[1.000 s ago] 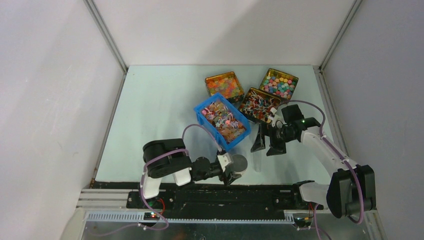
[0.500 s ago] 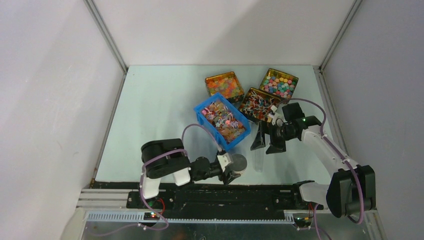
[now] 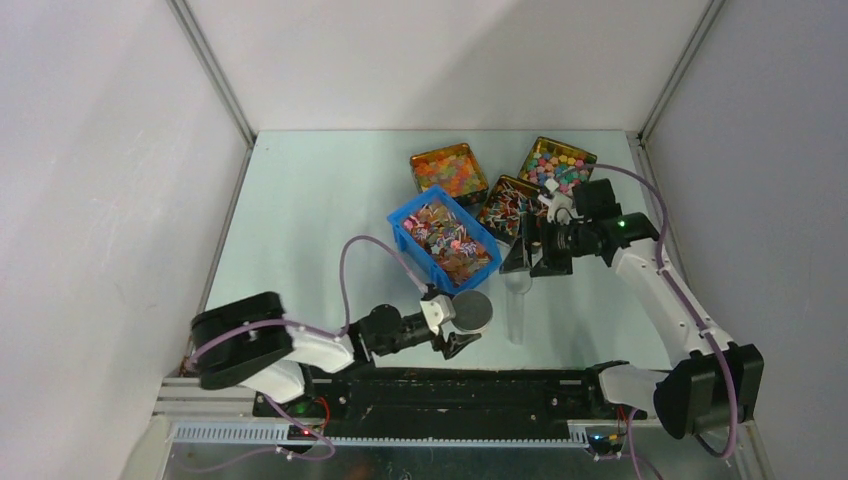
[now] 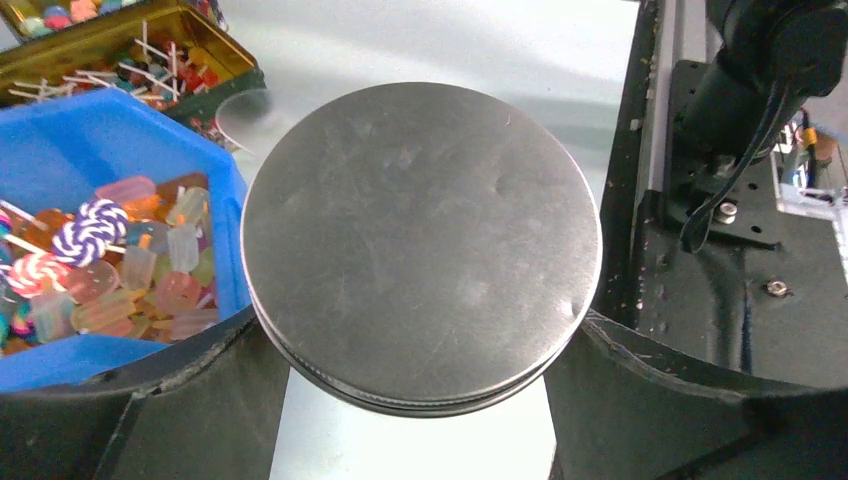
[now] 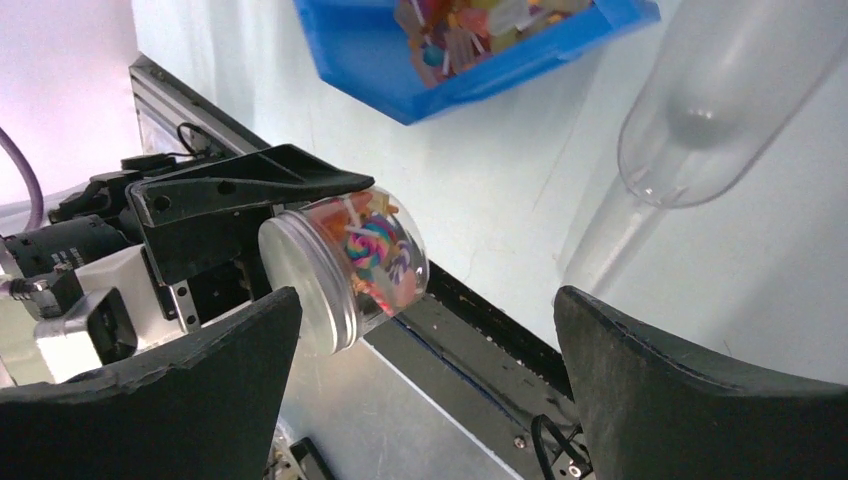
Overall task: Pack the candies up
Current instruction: Pick up the packing bottle from the center of the board.
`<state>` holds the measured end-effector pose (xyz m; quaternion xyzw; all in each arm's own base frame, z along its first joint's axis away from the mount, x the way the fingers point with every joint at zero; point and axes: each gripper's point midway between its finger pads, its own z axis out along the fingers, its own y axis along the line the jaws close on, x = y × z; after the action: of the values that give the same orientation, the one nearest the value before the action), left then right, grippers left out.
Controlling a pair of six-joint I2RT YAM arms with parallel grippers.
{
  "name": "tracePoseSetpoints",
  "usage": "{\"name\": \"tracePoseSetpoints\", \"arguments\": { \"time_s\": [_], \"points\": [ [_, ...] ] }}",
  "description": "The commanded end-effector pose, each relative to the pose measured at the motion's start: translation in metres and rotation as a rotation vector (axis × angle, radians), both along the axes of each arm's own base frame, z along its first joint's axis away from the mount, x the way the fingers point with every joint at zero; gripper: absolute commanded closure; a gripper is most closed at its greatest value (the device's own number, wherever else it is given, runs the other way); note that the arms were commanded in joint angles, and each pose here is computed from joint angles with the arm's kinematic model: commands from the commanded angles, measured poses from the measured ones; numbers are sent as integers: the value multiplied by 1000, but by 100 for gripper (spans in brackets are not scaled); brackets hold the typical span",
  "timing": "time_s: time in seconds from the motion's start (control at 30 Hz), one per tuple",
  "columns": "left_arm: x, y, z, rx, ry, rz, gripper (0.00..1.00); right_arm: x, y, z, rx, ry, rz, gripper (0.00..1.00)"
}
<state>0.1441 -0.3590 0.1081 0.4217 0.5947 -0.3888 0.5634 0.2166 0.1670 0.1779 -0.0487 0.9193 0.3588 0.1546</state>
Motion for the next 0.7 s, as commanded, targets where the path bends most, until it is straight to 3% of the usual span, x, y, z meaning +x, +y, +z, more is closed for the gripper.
{"name": "tracePoseSetpoints", "arguments": {
  "time_s": [0.0,0.17,0.33,0.67],
  "points": [
    [-5,5,23,37,-1,-16,34,3,8,41,39,-147,64,0],
    [-20,20,24,154,65,-60,37,-4,23,79,146,-275,157,0],
    [-28,36,53,152,59,-72,37,-10,27,111,167,-453,200,0],
    [-49,64,91,165,61,-122,38,-56,50,137,248,-609,424,1]
  ]
}}
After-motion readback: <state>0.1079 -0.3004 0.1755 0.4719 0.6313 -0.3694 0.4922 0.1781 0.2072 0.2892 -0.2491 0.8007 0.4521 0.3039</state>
